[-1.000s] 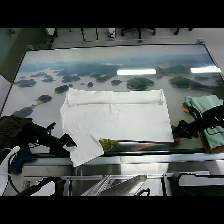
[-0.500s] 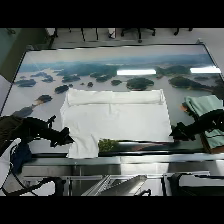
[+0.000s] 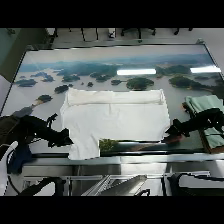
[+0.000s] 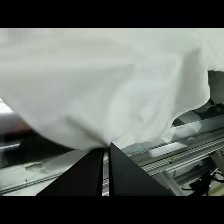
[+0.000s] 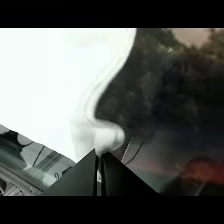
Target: Fold the shirts.
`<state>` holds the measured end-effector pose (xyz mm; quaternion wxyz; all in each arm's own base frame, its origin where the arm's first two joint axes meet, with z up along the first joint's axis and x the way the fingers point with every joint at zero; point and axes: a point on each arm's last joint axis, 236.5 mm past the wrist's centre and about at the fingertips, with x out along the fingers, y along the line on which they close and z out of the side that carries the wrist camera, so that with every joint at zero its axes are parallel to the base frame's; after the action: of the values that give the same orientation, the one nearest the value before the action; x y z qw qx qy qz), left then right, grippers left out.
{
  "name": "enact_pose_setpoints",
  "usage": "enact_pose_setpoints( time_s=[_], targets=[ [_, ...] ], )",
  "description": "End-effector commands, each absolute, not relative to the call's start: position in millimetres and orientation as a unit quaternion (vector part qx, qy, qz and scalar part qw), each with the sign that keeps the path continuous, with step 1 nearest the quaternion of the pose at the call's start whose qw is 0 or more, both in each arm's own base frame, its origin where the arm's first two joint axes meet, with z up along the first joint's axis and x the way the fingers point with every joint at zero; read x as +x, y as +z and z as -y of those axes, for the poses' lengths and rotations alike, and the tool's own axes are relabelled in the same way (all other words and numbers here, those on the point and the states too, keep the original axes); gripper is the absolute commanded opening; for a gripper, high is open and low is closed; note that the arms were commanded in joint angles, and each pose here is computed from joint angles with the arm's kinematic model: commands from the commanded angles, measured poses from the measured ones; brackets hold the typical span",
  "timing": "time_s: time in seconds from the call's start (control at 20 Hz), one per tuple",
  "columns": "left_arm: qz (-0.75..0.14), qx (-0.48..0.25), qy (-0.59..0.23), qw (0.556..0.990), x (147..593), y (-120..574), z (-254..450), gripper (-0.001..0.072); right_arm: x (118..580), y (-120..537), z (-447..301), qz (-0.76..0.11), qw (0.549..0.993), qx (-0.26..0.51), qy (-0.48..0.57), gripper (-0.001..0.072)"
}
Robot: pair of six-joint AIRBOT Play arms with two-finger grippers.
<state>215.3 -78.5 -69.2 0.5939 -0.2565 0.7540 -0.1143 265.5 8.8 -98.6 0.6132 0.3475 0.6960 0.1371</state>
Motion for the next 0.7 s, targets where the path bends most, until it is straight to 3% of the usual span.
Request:
enact_pose_setpoints(
  time_s=[0.0, 0.15, 0.35, 0.45, 0.65],
  targets=[
    [-0.755, -0.210, -0.079, 0.617, 194.4, -44.4, 53.8, 0.0014, 246.7, -97.5, 21.1, -0.725, 0.614, 0.309, 0.053, 0.0019],
    [-0.755, -0.188, -0.053, 0.626, 171.5, -34.8, 34.1, 0.0014, 226.5, -96.9, 52.9, -0.747, 0.609, 0.267, -0.024, 0.0019],
    [-0.741, -0.201, -0.041, 0.639, 167.6, -32.7, 29.3, 0.0014, 231.3, -93.9, 51.7, -0.739, 0.617, 0.270, -0.023, 0.0019],
    [-0.720, -0.199, -0.040, 0.663, 191.3, -22.7, 24.4, 0.0014, 252.9, -84.9, 44.9, -0.712, 0.640, 0.289, -0.003, 0.0019],
    [-0.659, -0.241, -0.076, 0.708, 280.4, 13.1, 33.1, 0.0014, 350.1, -29.6, 22.8, -0.581, 0.737, 0.338, 0.067, 0.0019]
  ],
)
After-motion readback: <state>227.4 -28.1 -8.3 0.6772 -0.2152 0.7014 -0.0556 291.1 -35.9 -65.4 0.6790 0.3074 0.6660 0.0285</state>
